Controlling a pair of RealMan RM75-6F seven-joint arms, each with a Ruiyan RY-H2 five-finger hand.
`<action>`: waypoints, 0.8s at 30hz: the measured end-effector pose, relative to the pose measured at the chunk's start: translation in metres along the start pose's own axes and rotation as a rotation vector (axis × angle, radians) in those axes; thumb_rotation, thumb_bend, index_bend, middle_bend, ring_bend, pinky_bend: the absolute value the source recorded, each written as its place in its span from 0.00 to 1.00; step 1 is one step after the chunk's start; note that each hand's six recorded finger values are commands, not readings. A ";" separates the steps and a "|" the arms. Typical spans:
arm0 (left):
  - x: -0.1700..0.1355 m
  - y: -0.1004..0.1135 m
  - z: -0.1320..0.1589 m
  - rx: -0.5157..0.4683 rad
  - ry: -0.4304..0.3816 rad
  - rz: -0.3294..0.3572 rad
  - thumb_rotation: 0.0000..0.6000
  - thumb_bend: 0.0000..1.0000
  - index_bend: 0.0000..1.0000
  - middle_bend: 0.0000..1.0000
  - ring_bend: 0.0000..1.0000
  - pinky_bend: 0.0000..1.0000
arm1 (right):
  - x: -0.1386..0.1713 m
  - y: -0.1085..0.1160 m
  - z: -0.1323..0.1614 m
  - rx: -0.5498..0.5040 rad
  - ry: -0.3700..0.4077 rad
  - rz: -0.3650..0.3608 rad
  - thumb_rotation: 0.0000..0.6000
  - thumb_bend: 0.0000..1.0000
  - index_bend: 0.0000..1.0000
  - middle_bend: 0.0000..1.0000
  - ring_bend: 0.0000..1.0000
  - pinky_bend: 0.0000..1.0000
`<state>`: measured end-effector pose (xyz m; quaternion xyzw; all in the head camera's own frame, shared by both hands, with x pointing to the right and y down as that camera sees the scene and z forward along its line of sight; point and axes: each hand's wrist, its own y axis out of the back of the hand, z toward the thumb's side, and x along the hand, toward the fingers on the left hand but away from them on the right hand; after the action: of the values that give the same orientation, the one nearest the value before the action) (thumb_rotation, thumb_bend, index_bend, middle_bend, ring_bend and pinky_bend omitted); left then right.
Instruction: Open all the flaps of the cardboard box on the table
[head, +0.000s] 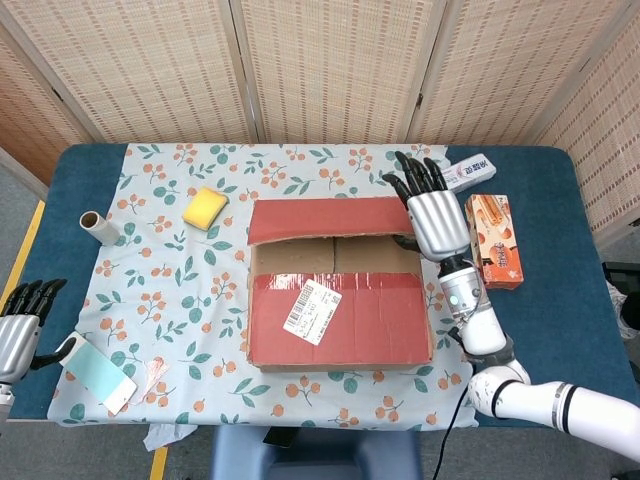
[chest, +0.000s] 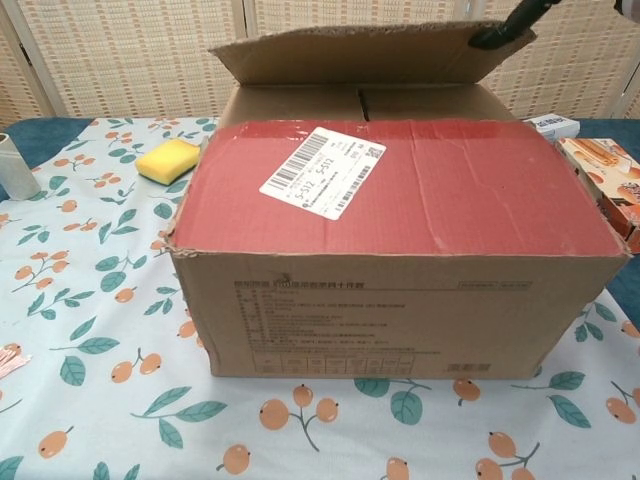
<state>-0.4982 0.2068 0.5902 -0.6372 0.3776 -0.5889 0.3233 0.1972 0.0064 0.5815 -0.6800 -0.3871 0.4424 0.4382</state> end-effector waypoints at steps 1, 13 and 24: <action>0.001 0.000 -0.001 -0.006 0.004 -0.003 1.00 0.33 0.00 0.12 0.05 0.00 | -0.004 0.003 0.001 -0.003 -0.003 -0.002 1.00 0.29 0.18 0.00 0.06 0.00; 0.015 -0.004 -0.026 -0.119 0.070 -0.056 1.00 0.33 0.00 0.10 0.04 0.00 | -0.066 0.030 -0.017 -0.028 -0.074 -0.017 1.00 0.29 0.18 0.00 0.06 0.00; 0.024 -0.003 -0.044 -0.137 0.118 -0.067 1.00 0.33 0.00 0.10 0.04 0.00 | -0.124 0.030 -0.052 -0.063 -0.157 0.009 1.00 0.29 0.18 0.00 0.06 0.00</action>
<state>-0.5410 0.1886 0.6092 -0.6344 0.4137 -0.6087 0.2366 0.2116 -0.1299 0.5972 -0.6583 -0.4311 0.4840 0.3829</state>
